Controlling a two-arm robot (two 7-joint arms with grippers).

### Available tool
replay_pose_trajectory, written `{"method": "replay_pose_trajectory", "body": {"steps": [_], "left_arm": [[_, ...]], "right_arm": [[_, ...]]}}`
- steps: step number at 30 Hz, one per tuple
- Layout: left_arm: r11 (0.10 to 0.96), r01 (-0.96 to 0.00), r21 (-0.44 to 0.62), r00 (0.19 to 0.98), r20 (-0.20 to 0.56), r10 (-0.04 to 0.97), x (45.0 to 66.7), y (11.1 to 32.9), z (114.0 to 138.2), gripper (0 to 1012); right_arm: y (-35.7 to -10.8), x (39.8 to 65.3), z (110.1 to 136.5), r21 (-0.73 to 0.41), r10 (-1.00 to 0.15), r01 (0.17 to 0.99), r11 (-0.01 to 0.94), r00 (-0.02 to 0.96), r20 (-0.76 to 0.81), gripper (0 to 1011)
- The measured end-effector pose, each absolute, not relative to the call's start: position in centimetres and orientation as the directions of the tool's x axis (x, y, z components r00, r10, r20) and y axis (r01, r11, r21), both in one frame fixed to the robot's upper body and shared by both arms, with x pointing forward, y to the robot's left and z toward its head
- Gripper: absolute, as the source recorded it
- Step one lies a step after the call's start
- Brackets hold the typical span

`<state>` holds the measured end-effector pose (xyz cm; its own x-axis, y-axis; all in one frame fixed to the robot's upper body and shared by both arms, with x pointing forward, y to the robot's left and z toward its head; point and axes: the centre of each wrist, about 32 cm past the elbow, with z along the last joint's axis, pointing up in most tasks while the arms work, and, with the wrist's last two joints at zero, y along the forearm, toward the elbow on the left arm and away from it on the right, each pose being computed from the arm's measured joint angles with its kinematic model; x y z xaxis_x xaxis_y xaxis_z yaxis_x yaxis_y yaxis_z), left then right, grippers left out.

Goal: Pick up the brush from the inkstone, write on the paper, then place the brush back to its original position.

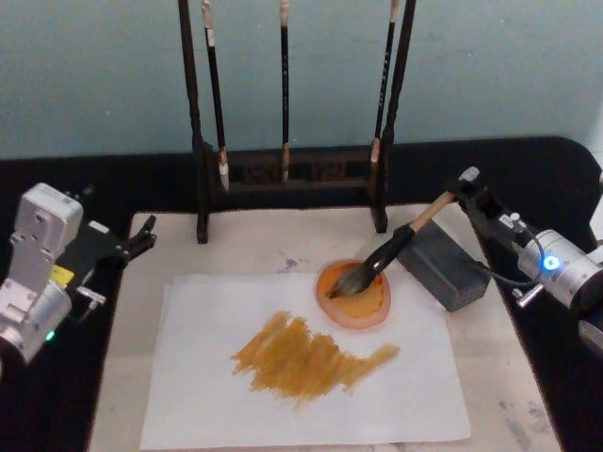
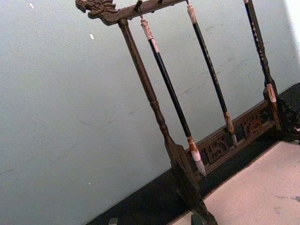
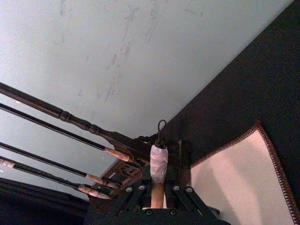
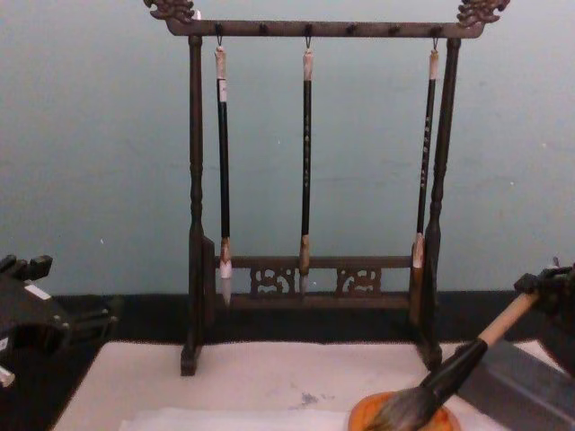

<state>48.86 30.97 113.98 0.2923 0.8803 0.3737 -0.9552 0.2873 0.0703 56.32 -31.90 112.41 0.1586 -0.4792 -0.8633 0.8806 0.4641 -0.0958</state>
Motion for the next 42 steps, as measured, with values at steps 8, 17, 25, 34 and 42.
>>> {"method": "replay_pose_trajectory", "body": {"steps": [8, 17, 25, 34, 42], "left_arm": [[0.287, -0.955, 0.07, 0.292, 0.374, 0.88, 48.9, 31.0, 114.0, 1010], [0.287, -0.955, 0.07, 0.292, 0.374, 0.88, 48.9, 31.0, 114.0, 1010], [0.287, -0.955, 0.07, 0.292, 0.374, 0.88, 48.9, 31.0, 114.0, 1010], [0.287, -0.955, 0.07, 0.292, 0.374, 0.88, 48.9, 31.0, 114.0, 1010], [0.287, -0.955, 0.07, 0.292, 0.374, 0.88, 48.9, 31.0, 114.0, 1010]], "right_arm": [[-31.9, 56.3, 112.4, -0.096, -0.48, 0.881, 0.464, 0.159, -0.863, 160], [-31.9, 56.3, 112.4, -0.096, -0.48, 0.88, 0.464, 0.159, -0.863, 160], [-31.8, 56.5, 113.6, -0.094, -0.505, 0.876, 0.474, 0.182, -0.843, 160], [-31.2, 57.2, 116.3, -0.055, -0.509, 0.855, 0.515, 0.253, -0.823, 160], [-29.8, 57.6, 119.3, -0.03, -0.574, 0.819, 0.573, 0.375, -0.728, 160]]}}
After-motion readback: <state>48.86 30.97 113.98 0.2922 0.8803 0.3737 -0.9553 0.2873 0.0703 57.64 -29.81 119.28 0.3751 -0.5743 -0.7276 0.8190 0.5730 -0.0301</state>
